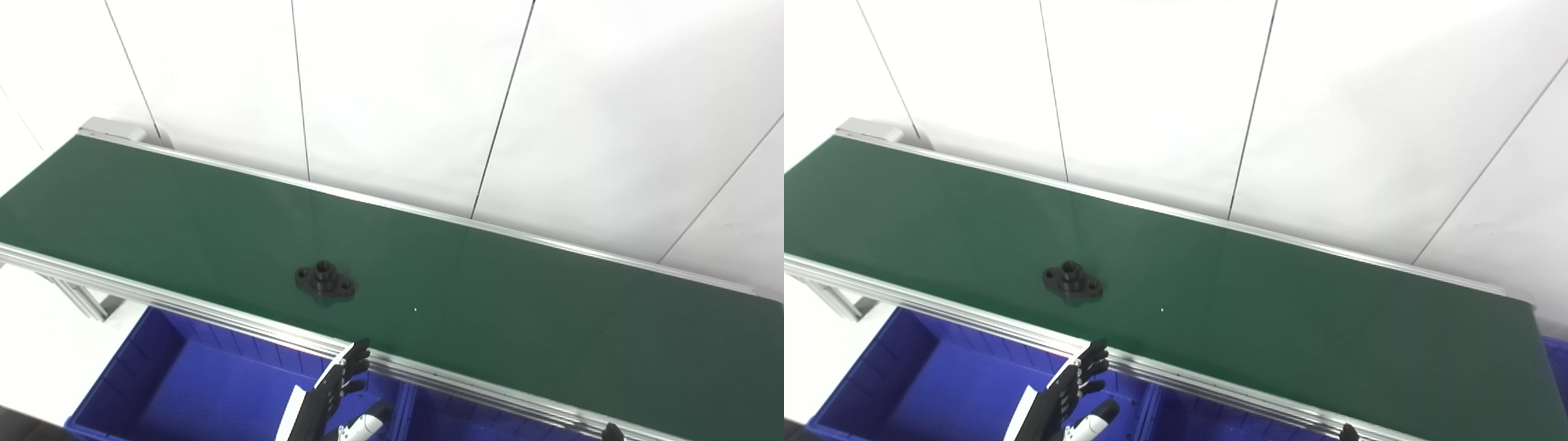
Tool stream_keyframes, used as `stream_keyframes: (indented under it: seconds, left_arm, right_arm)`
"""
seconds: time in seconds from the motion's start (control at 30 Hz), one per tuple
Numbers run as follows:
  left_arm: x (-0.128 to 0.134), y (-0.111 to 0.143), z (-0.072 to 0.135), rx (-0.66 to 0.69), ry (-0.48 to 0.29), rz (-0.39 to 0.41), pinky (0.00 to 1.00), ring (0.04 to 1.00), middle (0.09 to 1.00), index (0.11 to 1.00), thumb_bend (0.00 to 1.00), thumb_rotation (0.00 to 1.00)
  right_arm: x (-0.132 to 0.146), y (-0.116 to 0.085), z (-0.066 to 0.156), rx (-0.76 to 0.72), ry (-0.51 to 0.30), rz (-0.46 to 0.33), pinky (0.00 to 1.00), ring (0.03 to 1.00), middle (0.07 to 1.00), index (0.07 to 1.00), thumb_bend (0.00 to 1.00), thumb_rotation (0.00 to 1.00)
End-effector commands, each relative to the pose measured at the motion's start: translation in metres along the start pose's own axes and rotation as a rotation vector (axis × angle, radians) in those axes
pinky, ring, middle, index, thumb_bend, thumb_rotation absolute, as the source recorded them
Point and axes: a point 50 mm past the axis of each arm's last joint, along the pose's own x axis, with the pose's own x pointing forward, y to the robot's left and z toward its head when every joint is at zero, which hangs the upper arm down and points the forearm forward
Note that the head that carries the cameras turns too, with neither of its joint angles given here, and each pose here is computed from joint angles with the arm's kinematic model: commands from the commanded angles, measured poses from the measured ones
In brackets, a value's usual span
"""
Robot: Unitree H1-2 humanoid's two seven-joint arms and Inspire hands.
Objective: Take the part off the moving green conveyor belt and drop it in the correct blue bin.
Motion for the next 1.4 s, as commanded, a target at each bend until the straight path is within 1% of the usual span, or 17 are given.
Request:
stream_keyframes:
  seconds: [0.0, 0.13, 0.17, 0.2, 0.3, 0.33, 0.37, 0.43, 0.47, 0.5, 0.53, 0.63, 0.73, 0.83, 0.93, 1.23, 1.37]
  left_arm:
    - [0.006, -0.017, 0.012, -0.048, -0.065, -0.003, 0.8, 0.872, 0.892, 0.883, 0.54, 0.63]
    - [0.006, -0.015, 0.013, -0.041, -0.062, -0.003, 0.79, 0.867, 0.894, 0.87, 0.56, 0.63]
    - [0.005, -0.015, 0.014, -0.037, -0.064, -0.003, 0.79, 0.868, 0.894, 0.869, 0.56, 0.63]
    - [0.004, -0.014, 0.015, -0.03, -0.068, -0.004, 0.8, 0.865, 0.892, 0.868, 0.56, 0.63]
    - [0.002, -0.011, 0.017, -0.014, -0.078, -0.006, 0.78, 0.853, 0.885, 0.868, 0.56, 0.65]
    - [0.002, -0.011, 0.018, -0.012, -0.078, -0.006, 0.78, 0.85, 0.883, 0.869, 0.56, 0.65]
    - [0.002, -0.009, 0.018, -0.007, -0.077, -0.006, 0.78, 0.849, 0.882, 0.869, 0.56, 0.66]
    - [0.002, -0.004, 0.018, 0.001, -0.077, -0.005, 0.78, 0.847, 0.879, 0.87, 0.55, 0.66]
    - [0.002, -0.003, 0.018, 0.004, -0.079, -0.004, 0.78, 0.843, 0.875, 0.868, 0.54, 0.65]
    - [0.002, 0.0, 0.017, 0.008, -0.081, -0.006, 0.78, 0.841, 0.873, 0.868, 0.54, 0.65]
    - [0.003, 0.002, 0.016, 0.011, -0.081, -0.008, 0.78, 0.84, 0.872, 0.872, 0.54, 0.66]
    - [0.005, 0.007, 0.015, 0.011, -0.087, -0.017, 0.79, 0.841, 0.875, 0.885, 0.51, 0.67]
    - [0.008, 0.011, 0.014, 0.007, -0.09, -0.026, 0.8, 0.847, 0.881, 0.895, 0.49, 0.68]
    - [0.009, 0.012, 0.014, 0.011, -0.091, -0.036, 0.8, 0.849, 0.886, 0.907, 0.48, 0.69]
    - [0.01, 0.013, 0.014, 0.009, -0.095, -0.041, 0.81, 0.851, 0.889, 0.914, 0.46, 0.7]
    - [0.008, 0.013, 0.014, 0.018, -0.105, -0.039, 0.83, 0.855, 0.891, 0.922, 0.44, 0.73]
    - [0.008, 0.012, 0.015, 0.016, -0.105, -0.038, 0.84, 0.852, 0.891, 0.92, 0.44, 0.72]
  right_arm:
    - [0.0, 0.002, 0.008, 0.002, -0.056, 0.005, 1.0, 0.993, 1.0, 1.0, 0.7, 0.96]
    - [0.001, 0.003, 0.011, -0.011, -0.078, 0.01, 1.0, 0.981, 0.994, 1.0, 0.67, 0.93]
    - [0.0, 0.002, 0.012, -0.042, -0.105, 0.007, 0.99, 0.977, 0.993, 1.0, 0.67, 0.93]
    - [0.0, 0.001, 0.014, -0.08, -0.132, -0.002, 0.94, 0.946, 0.973, 1.0, 0.64, 0.91]
    - [-0.003, 0.001, 0.026, -0.17, -0.187, -0.039, 0.83, 0.875, 0.909, 0.988, 0.67, 0.88]
    - [-0.003, 0.001, 0.03, -0.19, -0.2, -0.051, 0.8, 0.841, 0.874, 0.967, 0.69, 0.81]
    - [-0.002, 0.0, 0.038, -0.258, -0.225, -0.06, 0.79, 0.83, 0.862, 0.96, 0.69, 0.78]
    - [0.005, -0.003, 0.056, -0.393, -0.293, -0.063, 0.71, 0.788, 0.837, 0.927, 0.69, 0.63]
    - [0.008, -0.004, 0.062, -0.441, -0.316, -0.064, 0.67, 0.769, 0.824, 0.915, 0.72, 0.56]
    - [0.015, -0.002, 0.072, -0.485, -0.345, -0.07, 0.66, 0.762, 0.819, 0.91, 0.73, 0.54]
    - [0.023, 0.0, 0.082, -0.519, -0.369, -0.078, 0.63, 0.741, 0.793, 0.901, 0.78, 0.5]
    - [0.05, 0.01, 0.108, -0.611, -0.435, -0.1, 0.58, 0.696, 0.763, 0.894, 0.86, 0.48]
    - [0.074, 0.02, 0.128, -0.701, -0.489, -0.096, 0.54, 0.673, 0.757, 0.878, 0.87, 0.46]
    - [0.097, 0.03, 0.144, -0.783, -0.51, -0.092, 0.53, 0.665, 0.756, 0.865, 0.9, 0.45]
    - [0.119, 0.039, 0.156, -0.85, -0.503, -0.084, 0.52, 0.644, 0.742, 0.847, 0.92, 0.42]
    - [0.173, 0.066, 0.165, -1.017, -0.44, -0.029, 0.55, 0.657, 0.743, 0.823, 0.92, 0.47]
    - [0.191, 0.076, 0.166, -1.097, -0.431, -0.015, 0.62, 0.728, 0.772, 0.818, 0.92, 0.49]
